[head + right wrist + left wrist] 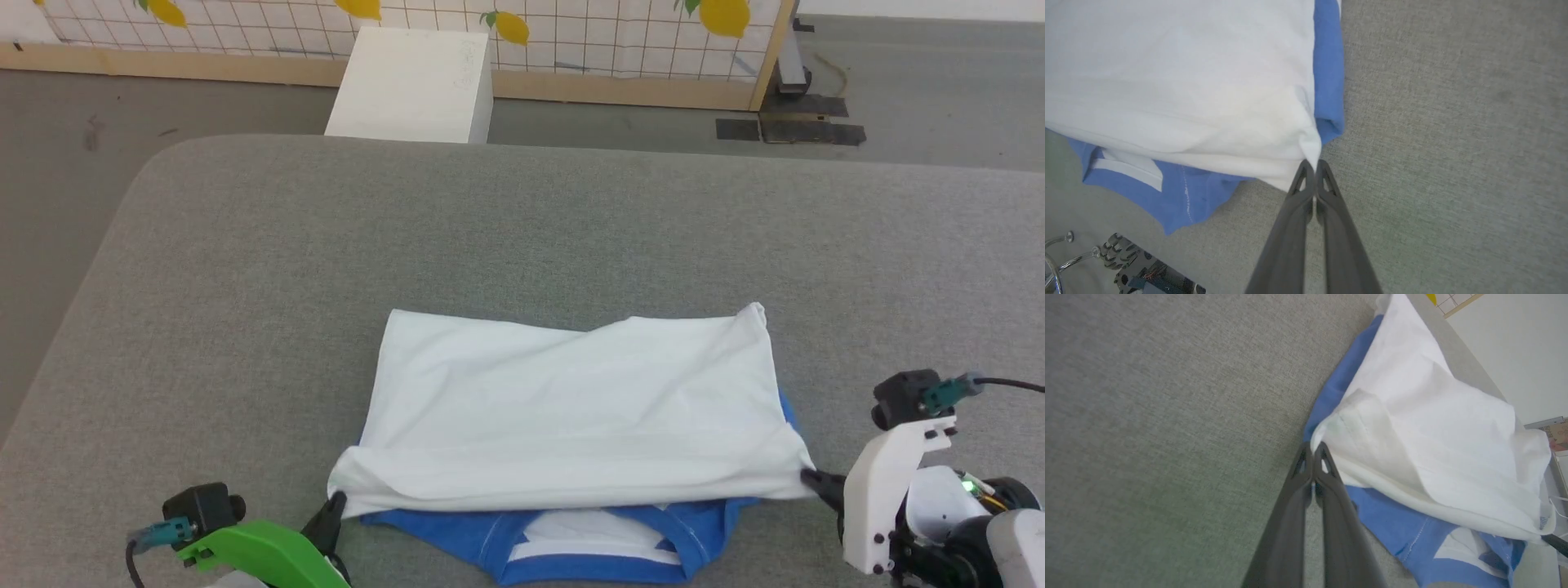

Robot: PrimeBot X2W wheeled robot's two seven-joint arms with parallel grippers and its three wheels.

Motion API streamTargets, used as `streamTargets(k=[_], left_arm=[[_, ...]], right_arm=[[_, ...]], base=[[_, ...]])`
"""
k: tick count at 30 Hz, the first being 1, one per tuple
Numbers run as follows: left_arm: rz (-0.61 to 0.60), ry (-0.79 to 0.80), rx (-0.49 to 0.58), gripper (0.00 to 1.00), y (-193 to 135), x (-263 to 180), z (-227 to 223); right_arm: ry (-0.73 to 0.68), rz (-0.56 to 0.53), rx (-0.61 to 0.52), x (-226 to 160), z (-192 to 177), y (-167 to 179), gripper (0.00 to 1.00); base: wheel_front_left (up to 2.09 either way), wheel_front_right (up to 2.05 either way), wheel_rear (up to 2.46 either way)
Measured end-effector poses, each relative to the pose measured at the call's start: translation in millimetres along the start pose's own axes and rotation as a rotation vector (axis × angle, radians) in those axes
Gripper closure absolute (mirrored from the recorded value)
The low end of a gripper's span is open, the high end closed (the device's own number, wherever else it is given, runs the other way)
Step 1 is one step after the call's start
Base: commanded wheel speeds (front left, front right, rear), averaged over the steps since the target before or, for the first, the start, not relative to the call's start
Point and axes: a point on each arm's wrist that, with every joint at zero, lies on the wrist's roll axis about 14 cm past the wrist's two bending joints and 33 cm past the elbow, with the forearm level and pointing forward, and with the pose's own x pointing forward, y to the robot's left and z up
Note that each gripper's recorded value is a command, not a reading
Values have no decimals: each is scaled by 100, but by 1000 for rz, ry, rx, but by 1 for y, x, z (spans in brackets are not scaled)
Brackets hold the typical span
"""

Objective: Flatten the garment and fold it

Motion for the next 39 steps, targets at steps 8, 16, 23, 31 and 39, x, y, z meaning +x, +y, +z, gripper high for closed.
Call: streamTargets(k=[8, 16, 23, 31, 39], left_arm=[[85, 64, 5, 0, 19, -6, -10], [189, 29, 80, 0, 43, -27, 14], [130, -368, 213, 0, 19, -38, 100], [-33, -770, 441, 0, -40, -50, 163], [-69, -803, 487, 0, -62, -34, 163]], right_arm=[[29, -13, -2, -9, -10, -4, 0], [57, -37, 61, -35, -16, -22, 0], [-97, -94, 97, -59, 34, -44, 0], [-60, -21, 51, -26, 52, -16, 0], [89, 28, -16, 22, 39, 2, 0]], base=[[0, 0, 0], [0, 0, 0], [0, 0, 0], [0, 0, 0], [0, 0, 0]])
